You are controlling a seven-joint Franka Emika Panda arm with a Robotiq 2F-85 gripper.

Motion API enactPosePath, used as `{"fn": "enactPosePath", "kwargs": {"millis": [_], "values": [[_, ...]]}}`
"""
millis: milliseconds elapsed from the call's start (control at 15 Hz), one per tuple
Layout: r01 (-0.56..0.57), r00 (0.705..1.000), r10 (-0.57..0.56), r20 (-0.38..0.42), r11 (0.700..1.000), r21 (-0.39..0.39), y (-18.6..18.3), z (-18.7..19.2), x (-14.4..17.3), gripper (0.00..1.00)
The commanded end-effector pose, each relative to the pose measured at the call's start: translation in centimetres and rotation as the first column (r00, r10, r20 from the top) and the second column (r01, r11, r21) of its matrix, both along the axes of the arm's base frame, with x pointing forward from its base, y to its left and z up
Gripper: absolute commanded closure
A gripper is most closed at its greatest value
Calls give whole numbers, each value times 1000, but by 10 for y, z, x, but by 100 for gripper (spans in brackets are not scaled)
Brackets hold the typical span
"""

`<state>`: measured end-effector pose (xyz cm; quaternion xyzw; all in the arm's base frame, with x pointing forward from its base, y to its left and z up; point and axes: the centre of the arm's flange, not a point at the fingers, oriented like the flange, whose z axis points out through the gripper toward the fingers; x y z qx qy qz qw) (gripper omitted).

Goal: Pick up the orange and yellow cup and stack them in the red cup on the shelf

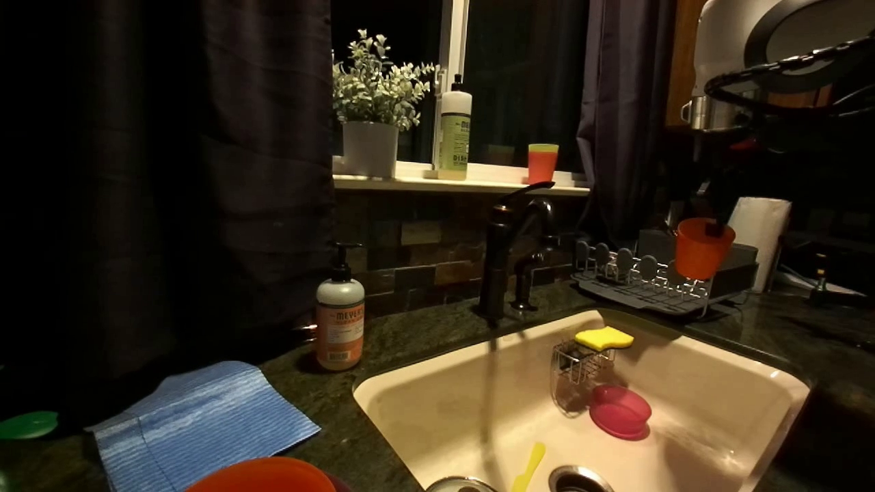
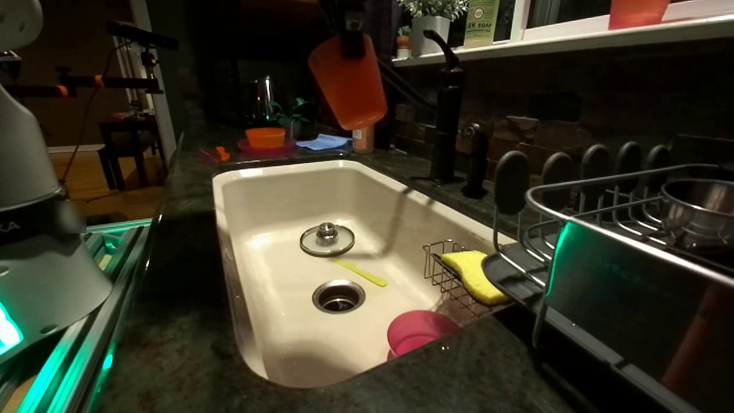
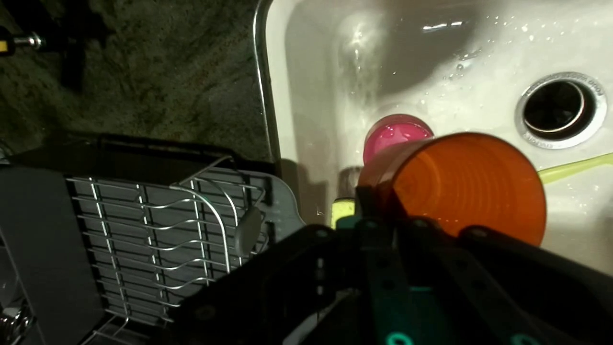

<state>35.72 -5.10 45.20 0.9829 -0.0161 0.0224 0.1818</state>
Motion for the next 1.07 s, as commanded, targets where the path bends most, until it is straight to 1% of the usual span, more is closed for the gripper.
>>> {"fn": "enactPosePath", "kwargs": {"millis": [0,200,267,467,600,1000], "values": [[-10,998,11,66,1000,-19,-9,15,11,99],[-8,982,11,189,1000,-19,-25,48,36,99],[-8,972,12,234,1000,-17,-30,57,45,99],[-7,951,6,309,1000,1,-37,86,71,99],[-5,946,-3,325,1000,23,-40,100,91,99],[11,940,-43,339,995,97,-43,135,146,99]]}}
